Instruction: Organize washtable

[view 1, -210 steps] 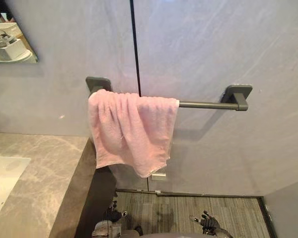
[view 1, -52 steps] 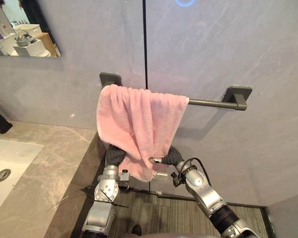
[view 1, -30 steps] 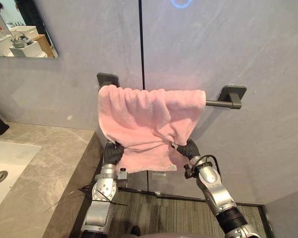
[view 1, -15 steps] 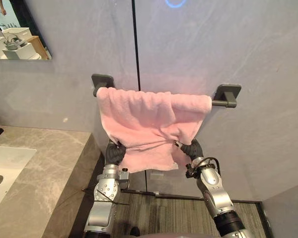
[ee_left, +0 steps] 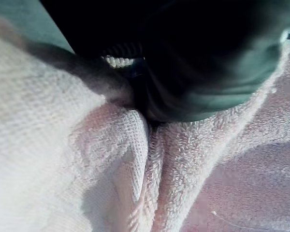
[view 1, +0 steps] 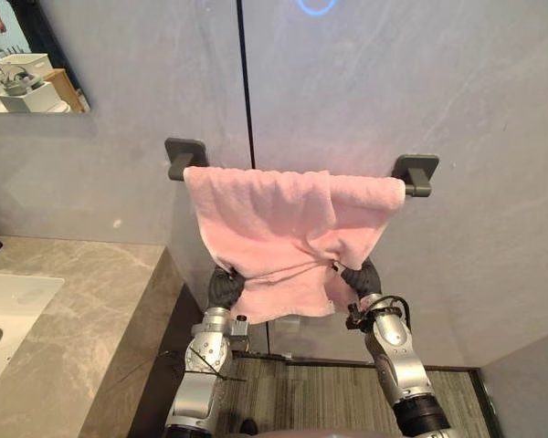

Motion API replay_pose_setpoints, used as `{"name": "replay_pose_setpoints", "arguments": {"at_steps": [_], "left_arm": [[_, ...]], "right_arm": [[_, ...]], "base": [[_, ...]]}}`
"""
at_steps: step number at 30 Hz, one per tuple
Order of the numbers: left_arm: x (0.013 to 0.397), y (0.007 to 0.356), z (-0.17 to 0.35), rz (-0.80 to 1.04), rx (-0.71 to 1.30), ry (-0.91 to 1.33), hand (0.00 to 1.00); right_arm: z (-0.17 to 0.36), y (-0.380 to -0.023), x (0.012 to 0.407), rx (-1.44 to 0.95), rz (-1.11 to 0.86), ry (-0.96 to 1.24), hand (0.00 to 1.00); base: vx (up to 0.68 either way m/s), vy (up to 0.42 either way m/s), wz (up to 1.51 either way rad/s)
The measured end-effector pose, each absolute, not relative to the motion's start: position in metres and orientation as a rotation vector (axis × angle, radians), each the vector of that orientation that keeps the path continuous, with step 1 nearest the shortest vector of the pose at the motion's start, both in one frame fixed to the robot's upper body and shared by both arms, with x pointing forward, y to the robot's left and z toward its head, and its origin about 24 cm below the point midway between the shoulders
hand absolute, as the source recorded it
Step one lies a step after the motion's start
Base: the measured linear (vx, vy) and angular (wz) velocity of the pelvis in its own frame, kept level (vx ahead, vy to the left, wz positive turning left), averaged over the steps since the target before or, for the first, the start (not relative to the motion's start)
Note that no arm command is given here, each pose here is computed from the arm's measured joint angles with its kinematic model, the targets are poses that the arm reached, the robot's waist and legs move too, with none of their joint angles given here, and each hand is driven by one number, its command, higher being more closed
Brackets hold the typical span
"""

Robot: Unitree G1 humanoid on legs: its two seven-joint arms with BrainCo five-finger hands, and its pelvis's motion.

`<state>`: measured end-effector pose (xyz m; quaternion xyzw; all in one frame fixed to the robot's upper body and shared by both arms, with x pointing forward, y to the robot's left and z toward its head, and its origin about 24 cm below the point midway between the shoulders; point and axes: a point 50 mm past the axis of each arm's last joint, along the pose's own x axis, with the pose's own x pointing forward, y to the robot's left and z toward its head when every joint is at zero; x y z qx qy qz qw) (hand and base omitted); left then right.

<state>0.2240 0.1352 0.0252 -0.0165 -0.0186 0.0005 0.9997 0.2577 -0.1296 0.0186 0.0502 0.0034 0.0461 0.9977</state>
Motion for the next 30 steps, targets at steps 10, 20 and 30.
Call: {"name": "replay_pose_setpoints", "arguments": {"at_steps": [10, 20, 30], "left_arm": [[0.223, 0.135, 0.015, 0.006, -0.058, 0.011, 1.00], [0.221, 0.140, 0.006, 0.035, -0.054, 0.052, 0.00], [0.209, 0.167, -0.004, 0.179, -0.066, 0.095, 0.00]], "right_arm": [[0.002, -0.130, 0.252, 0.063, 0.090, 0.078, 1.00], [-0.007, -0.128, 0.247, 0.077, 0.078, 0.121, 0.00], [-0.018, -0.142, 0.244, 0.066, -0.006, 0.173, 0.00]], "base": [[0.00, -0.010, -0.03], [0.00, 0.000, 0.00], [0.00, -0.005, 0.03]]}}
